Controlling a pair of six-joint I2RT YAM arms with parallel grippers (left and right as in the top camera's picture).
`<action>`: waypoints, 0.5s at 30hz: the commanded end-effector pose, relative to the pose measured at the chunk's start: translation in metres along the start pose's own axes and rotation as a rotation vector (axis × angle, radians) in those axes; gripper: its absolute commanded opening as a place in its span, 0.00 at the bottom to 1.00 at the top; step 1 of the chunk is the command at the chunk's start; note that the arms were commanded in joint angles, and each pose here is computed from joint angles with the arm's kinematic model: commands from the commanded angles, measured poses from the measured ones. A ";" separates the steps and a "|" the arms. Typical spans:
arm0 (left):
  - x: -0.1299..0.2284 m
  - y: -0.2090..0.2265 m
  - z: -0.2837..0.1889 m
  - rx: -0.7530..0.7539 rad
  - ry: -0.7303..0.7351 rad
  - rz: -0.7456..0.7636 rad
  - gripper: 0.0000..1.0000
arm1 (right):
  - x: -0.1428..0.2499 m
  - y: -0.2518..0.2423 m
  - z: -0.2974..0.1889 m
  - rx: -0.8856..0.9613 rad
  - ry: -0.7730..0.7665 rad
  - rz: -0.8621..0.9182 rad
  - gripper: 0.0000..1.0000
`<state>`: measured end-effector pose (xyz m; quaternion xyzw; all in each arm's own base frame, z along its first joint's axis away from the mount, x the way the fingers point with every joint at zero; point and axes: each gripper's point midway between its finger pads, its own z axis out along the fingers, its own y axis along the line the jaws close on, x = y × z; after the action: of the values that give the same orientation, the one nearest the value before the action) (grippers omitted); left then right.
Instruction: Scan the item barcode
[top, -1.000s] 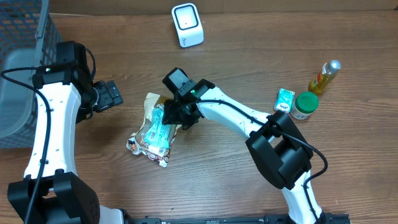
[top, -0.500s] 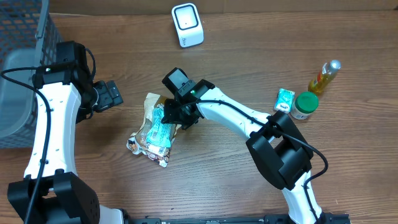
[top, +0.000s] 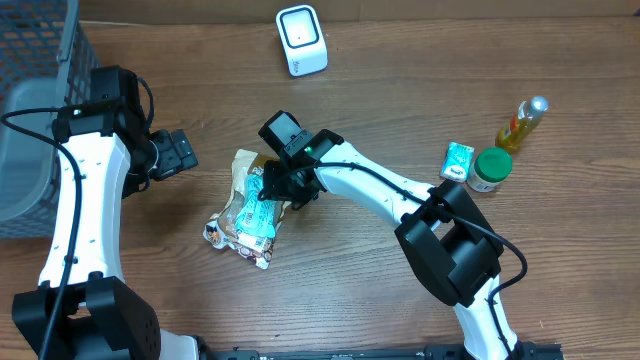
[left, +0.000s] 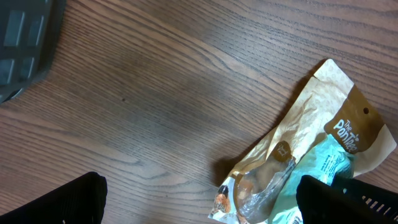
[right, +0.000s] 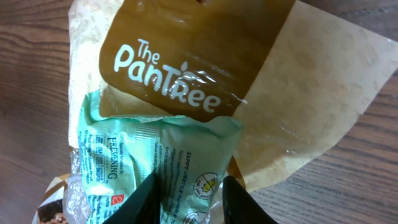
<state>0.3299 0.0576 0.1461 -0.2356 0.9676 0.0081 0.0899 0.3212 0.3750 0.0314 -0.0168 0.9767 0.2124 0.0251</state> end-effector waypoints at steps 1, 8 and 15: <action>-0.001 0.000 0.000 -0.002 -0.003 0.001 1.00 | 0.007 -0.004 -0.001 0.024 0.001 -0.006 0.30; -0.001 0.000 0.000 -0.002 -0.003 0.001 1.00 | 0.008 -0.003 -0.001 0.022 0.003 -0.006 0.29; -0.001 0.000 0.000 -0.002 -0.003 0.001 0.99 | 0.007 -0.003 -0.001 0.019 -0.001 -0.008 0.29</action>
<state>0.3299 0.0576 0.1461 -0.2356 0.9676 0.0081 0.0899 0.3211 0.3748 0.0315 -0.0168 0.9767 0.2124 0.0247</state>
